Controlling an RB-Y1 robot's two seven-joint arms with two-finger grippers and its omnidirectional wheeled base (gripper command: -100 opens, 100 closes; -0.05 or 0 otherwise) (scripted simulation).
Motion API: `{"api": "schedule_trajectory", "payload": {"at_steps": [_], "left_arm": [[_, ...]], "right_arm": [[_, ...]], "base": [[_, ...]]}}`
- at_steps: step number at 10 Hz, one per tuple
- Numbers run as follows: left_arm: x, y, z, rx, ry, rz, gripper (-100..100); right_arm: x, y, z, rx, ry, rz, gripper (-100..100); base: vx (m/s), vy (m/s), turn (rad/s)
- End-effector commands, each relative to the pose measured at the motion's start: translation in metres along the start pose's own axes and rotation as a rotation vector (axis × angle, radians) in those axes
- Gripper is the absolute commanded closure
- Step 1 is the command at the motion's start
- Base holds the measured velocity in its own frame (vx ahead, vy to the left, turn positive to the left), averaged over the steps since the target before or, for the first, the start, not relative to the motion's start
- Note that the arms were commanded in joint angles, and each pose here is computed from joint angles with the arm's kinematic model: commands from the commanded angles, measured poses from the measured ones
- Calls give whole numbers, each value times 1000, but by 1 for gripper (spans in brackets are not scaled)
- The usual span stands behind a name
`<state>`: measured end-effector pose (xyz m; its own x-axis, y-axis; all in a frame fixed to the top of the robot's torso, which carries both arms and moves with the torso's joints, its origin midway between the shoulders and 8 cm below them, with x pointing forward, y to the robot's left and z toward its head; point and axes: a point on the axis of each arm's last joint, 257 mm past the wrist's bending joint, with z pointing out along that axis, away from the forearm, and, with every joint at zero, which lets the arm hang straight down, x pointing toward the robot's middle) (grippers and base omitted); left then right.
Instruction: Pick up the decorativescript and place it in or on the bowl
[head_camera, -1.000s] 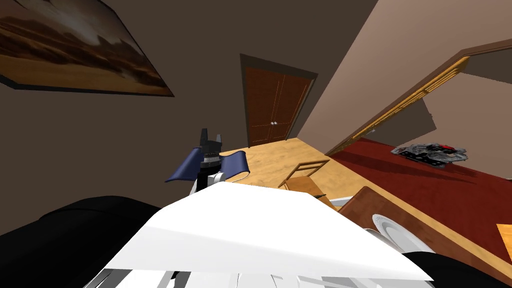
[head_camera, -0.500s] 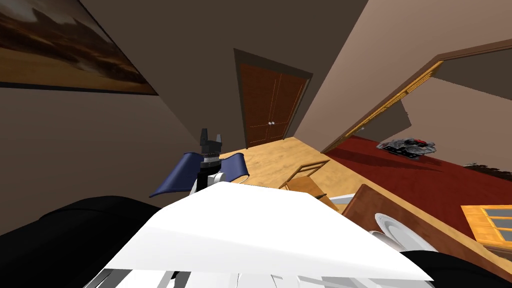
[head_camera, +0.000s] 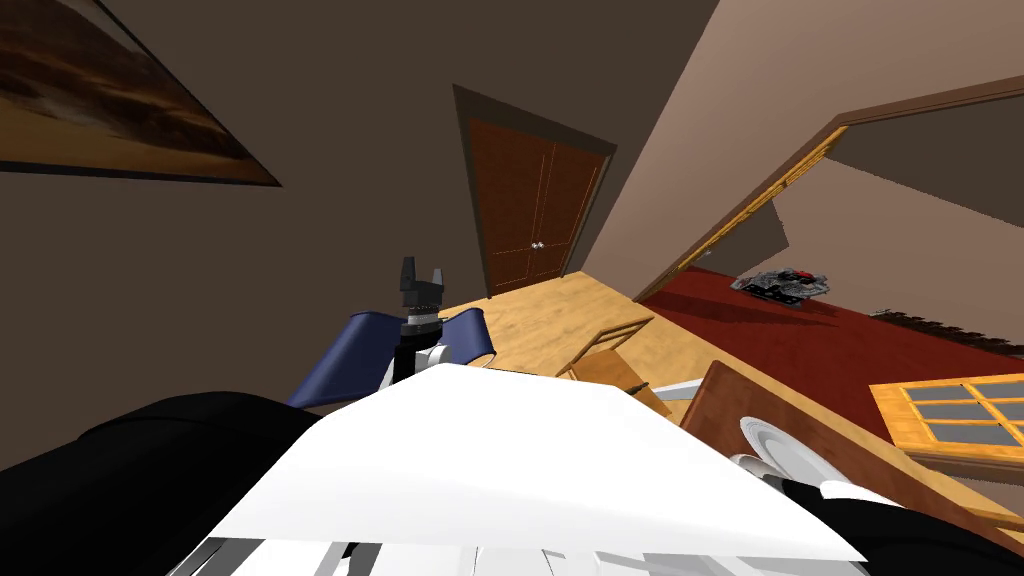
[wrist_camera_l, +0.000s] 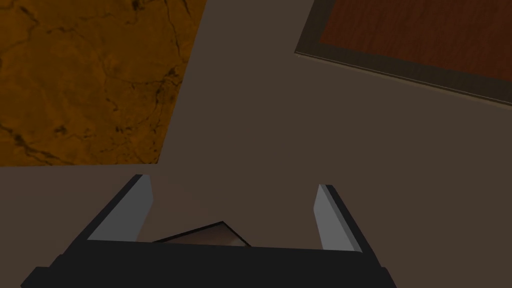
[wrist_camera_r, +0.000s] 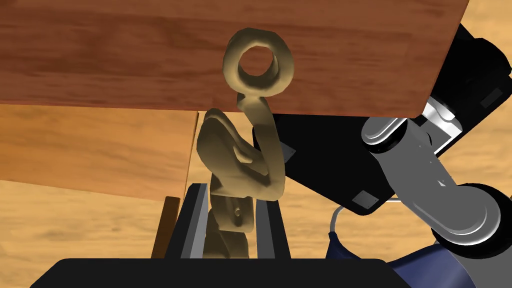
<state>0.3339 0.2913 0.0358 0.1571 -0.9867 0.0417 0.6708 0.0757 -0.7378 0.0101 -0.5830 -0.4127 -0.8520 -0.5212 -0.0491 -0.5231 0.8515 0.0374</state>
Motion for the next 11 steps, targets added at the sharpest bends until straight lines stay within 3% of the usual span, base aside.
{"api": "schedule_trajectory", "payload": {"at_steps": [1, 6, 11], "left_arm": [[0, 0, 0, 0, 0, 0, 0], [0, 0, 0, 0, 0, 0, 0], [0, 0, 0, 0, 0, 0, 0]], "right_arm": [[-7, -10, -7, 4, 6, -32, 100], [-29, -51, -31, 33, 22, -140, 100], [-41, -83, -50, 71, 39, -223, 100]], "base": [[28, 0, -99], [28, -44, -140], [-16, -111, -118]]}}
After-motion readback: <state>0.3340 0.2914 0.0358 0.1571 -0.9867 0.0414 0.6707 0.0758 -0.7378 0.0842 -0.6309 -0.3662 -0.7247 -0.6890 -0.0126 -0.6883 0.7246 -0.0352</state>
